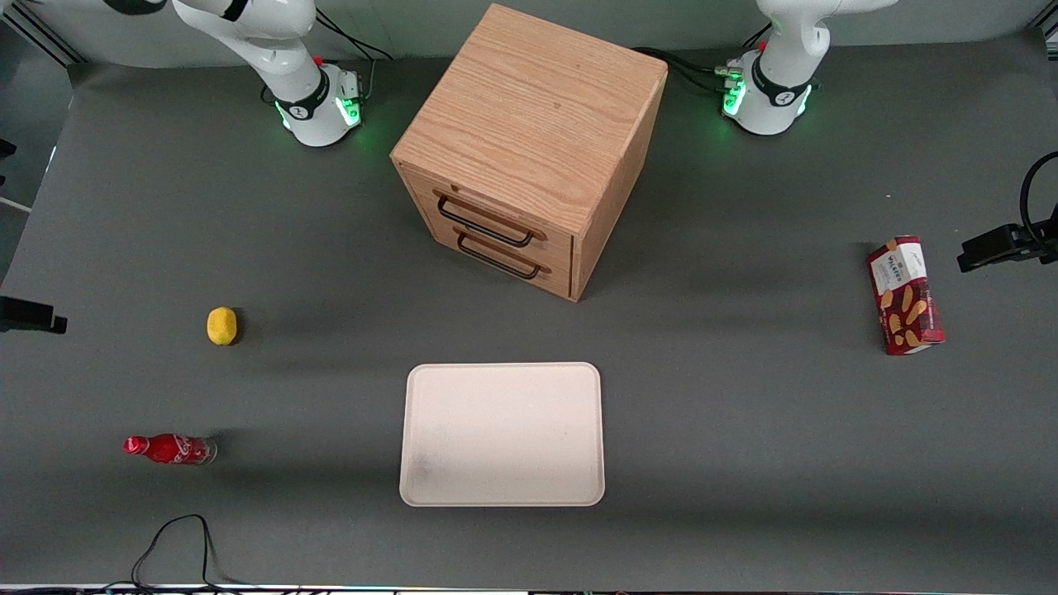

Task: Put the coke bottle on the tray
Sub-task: 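Move the open right gripper down over the red Coca-Cola bottle, then close the right gripper on the bottle's cap end and lift it, then carry the held bottle over the white tray and lower it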

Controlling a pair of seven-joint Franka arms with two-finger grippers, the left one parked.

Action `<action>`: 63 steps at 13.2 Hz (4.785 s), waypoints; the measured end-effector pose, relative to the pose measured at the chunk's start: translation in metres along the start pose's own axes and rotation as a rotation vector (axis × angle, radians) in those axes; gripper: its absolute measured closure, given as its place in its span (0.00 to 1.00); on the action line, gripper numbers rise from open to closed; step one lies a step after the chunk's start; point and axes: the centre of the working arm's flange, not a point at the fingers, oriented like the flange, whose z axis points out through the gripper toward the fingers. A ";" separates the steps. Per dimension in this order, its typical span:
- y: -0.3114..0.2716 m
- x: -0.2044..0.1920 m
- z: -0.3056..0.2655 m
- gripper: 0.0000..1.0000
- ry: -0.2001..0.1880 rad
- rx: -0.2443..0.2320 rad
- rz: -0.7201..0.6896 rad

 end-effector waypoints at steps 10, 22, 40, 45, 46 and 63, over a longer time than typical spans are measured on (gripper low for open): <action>0.029 0.062 0.097 0.00 0.039 -0.021 -0.128; 0.013 0.120 0.228 0.00 0.050 -0.010 -0.148; 0.013 0.121 0.230 0.68 0.046 -0.024 -0.152; 0.013 0.121 0.230 0.68 0.045 -0.024 -0.152; 0.013 0.121 0.230 0.68 0.040 -0.022 -0.152; -0.039 -0.004 -0.027 0.68 -0.063 -0.047 -0.095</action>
